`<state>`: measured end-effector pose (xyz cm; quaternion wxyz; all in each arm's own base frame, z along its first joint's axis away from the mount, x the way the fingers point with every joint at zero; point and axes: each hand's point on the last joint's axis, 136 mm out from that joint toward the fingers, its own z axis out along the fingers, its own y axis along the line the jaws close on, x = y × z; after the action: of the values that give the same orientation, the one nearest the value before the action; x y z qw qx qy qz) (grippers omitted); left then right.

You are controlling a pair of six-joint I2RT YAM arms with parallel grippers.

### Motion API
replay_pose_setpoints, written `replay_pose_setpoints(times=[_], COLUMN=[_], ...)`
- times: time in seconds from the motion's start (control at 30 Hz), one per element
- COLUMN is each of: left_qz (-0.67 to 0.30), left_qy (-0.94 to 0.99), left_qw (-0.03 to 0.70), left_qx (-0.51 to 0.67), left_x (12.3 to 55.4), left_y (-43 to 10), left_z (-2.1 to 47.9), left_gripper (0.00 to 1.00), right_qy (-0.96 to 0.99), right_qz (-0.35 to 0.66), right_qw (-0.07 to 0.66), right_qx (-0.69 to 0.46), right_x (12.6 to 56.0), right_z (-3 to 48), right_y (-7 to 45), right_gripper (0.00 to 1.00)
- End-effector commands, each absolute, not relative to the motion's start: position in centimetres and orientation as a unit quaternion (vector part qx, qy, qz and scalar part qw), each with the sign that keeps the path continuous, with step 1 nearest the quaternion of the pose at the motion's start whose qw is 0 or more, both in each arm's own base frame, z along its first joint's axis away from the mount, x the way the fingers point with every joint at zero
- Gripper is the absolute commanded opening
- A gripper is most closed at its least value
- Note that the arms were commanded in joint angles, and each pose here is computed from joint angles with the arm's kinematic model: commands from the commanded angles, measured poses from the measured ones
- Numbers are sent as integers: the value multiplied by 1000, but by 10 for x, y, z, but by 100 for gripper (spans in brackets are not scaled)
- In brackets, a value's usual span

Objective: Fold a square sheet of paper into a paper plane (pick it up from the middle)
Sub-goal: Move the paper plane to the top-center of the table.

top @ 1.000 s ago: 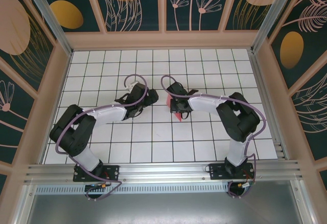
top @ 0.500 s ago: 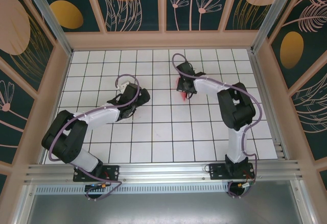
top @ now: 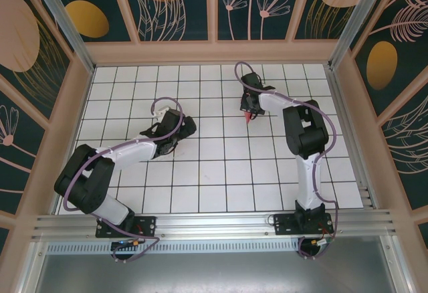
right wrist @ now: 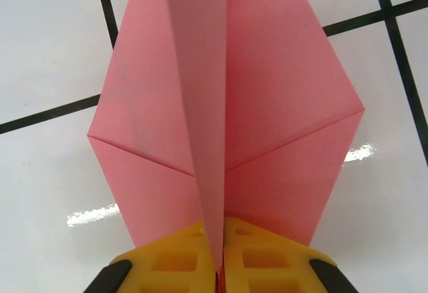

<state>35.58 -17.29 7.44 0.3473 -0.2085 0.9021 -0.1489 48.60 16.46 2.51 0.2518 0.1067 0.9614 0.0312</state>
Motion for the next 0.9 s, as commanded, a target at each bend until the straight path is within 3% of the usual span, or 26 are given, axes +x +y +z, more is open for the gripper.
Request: replay_pose_setpoints(times=[0.0, 0.2, 0.37, 0.67, 0.87], left_qz=[-145, -147, -146, -118, -71], left_qy=[906, 906, 904, 896, 885], left_qw=[340, 341, 347, 384, 419], left_qx=[-204, -204, -201, -190, -188], left_x=[355, 356, 359, 381, 396], left_y=[-172, -172, -173, -165, -130], left_z=[70, 72, 79, 114, 143], left_gripper=[99, 99, 98, 99, 98], right_qy=[970, 973, 967, 935, 895], right_qz=[20, 5, 12, 72, 64], right_qw=[223, 211, 236, 336, 425], right_qx=[95, 97, 93, 90, 117], right_x=[481, 479, 490, 501, 484], right_z=[8, 0, 33, 159, 229], right_y=[163, 161, 169, 175, 136], right_gripper=[11, 11, 14, 50, 71])
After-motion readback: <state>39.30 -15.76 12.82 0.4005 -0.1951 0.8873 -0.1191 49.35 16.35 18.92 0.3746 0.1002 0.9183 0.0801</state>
